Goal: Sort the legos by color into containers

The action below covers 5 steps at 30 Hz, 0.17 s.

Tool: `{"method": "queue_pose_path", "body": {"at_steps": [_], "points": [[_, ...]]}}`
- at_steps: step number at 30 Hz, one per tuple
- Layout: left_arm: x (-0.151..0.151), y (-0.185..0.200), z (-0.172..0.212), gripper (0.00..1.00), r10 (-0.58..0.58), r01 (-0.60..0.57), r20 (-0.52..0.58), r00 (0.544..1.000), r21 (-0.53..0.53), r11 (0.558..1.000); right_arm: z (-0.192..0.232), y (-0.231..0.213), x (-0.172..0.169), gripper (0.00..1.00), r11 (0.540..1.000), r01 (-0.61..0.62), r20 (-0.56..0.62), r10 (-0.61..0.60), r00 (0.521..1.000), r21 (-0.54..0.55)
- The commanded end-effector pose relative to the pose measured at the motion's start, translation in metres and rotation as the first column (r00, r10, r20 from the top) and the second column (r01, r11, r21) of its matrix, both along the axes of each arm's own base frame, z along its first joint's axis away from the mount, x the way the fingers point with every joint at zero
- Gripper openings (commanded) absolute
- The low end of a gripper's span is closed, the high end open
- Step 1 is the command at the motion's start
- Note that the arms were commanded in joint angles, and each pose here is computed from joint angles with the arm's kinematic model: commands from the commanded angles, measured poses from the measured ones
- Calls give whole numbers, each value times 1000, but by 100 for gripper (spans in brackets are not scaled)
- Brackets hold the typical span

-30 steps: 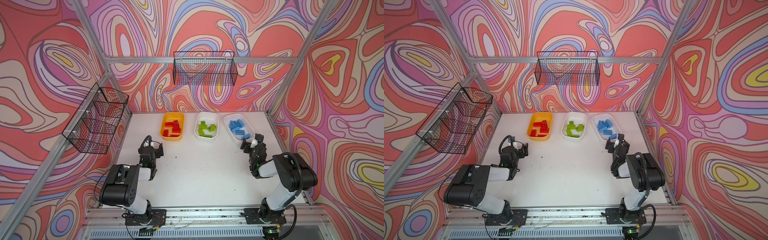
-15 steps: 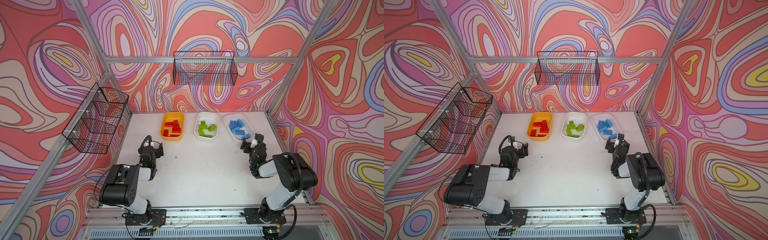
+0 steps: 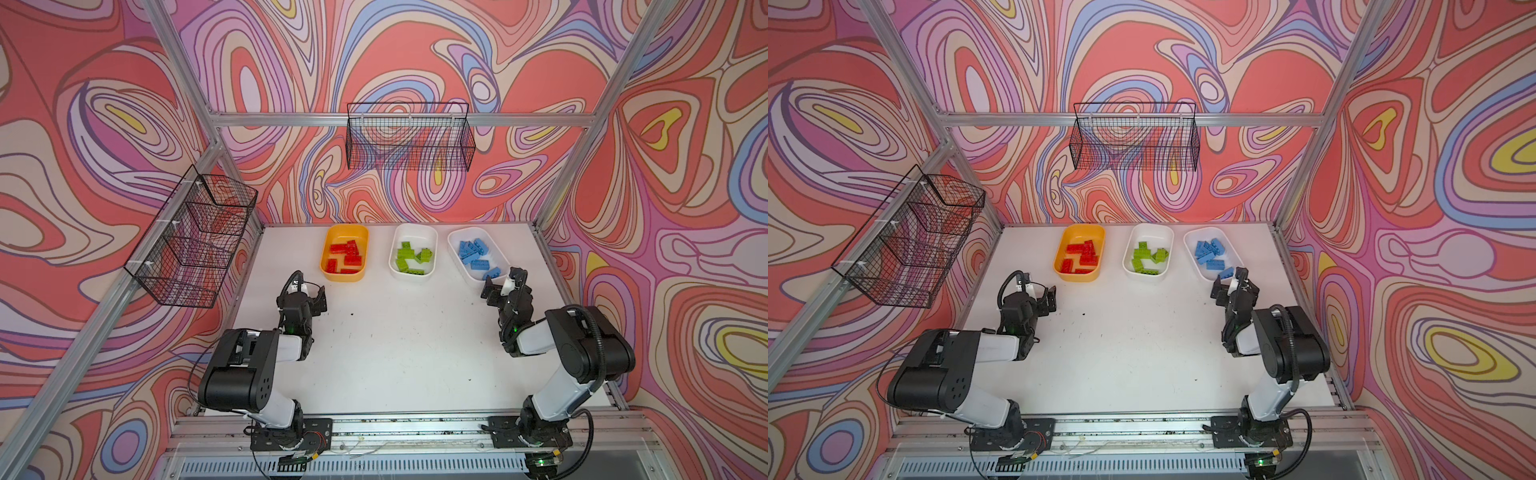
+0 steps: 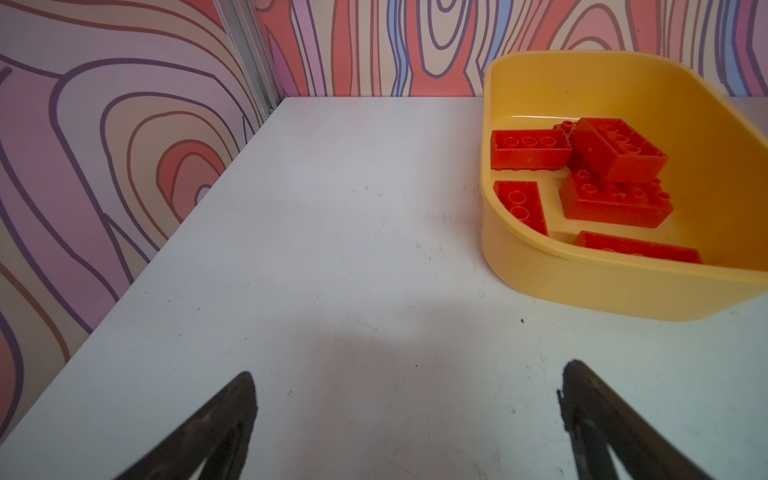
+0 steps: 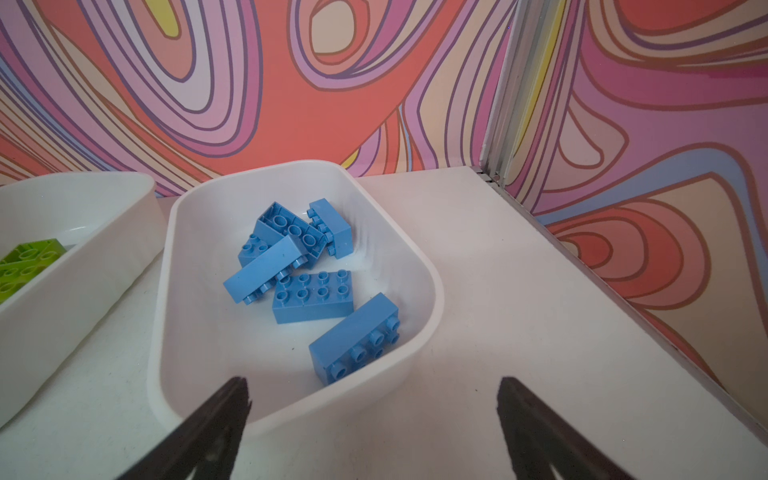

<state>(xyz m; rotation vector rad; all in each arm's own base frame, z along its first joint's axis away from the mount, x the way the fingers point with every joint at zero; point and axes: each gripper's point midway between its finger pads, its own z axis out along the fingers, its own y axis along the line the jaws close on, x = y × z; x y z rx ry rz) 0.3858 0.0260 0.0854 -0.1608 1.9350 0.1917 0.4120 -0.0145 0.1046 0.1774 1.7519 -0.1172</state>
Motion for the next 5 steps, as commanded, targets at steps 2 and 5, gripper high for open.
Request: {"method": "queue_pose_path", "body": {"at_steps": [2, 5], "points": [[3, 1, 6, 100, 2, -2, 31, 1000, -9, 1000, 4, 0, 1, 98, 1000, -6, 11, 6, 1000, -2], [3, 1, 6, 100, 2, -2, 31, 1000, -8, 1000, 4, 0, 1, 98, 1000, -6, 11, 6, 1000, -2]]}}
